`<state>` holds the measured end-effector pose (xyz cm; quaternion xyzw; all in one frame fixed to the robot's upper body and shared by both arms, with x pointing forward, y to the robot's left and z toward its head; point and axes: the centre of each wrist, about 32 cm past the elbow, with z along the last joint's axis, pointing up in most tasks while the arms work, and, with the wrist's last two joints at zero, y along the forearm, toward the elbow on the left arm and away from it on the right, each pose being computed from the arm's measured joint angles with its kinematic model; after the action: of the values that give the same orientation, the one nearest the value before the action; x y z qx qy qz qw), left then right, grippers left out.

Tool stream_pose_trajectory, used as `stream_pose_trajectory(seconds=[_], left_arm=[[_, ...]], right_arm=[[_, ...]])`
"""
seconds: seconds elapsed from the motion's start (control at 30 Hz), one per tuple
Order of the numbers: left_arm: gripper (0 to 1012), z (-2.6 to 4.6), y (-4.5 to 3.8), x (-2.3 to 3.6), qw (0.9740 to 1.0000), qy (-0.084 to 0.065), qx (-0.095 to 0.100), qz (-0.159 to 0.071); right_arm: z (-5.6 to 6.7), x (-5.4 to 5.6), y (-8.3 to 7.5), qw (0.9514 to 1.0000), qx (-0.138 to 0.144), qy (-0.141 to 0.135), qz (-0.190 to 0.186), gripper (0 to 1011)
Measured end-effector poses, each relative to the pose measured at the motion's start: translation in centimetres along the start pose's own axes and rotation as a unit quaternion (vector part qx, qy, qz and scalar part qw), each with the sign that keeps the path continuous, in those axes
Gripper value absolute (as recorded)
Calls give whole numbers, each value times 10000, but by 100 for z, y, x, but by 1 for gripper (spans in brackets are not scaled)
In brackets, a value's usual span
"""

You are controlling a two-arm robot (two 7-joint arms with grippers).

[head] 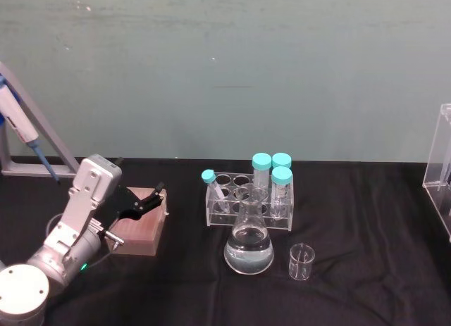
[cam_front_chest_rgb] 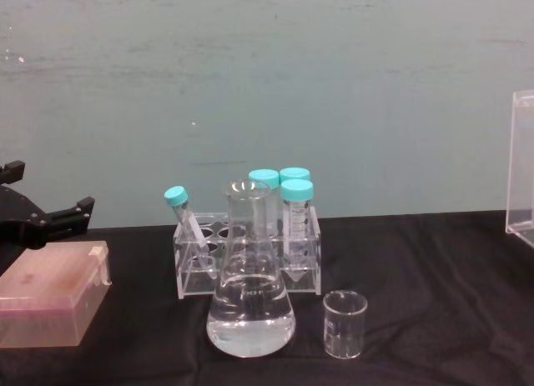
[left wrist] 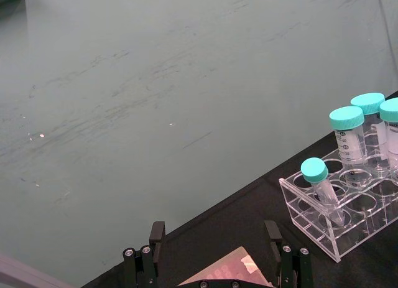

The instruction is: Place the experimental apparatus aside using one hand.

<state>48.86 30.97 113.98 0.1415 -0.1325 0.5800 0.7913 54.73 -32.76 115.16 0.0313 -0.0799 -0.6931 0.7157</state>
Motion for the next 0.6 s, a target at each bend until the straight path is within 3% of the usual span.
stream_pose_trajectory(seconds=[0.6], left_arm=[[1000, 0, 0, 0, 10000, 0, 0, 0]], right_arm=[[-19, 0, 10, 10000, -36, 18, -35, 600]])
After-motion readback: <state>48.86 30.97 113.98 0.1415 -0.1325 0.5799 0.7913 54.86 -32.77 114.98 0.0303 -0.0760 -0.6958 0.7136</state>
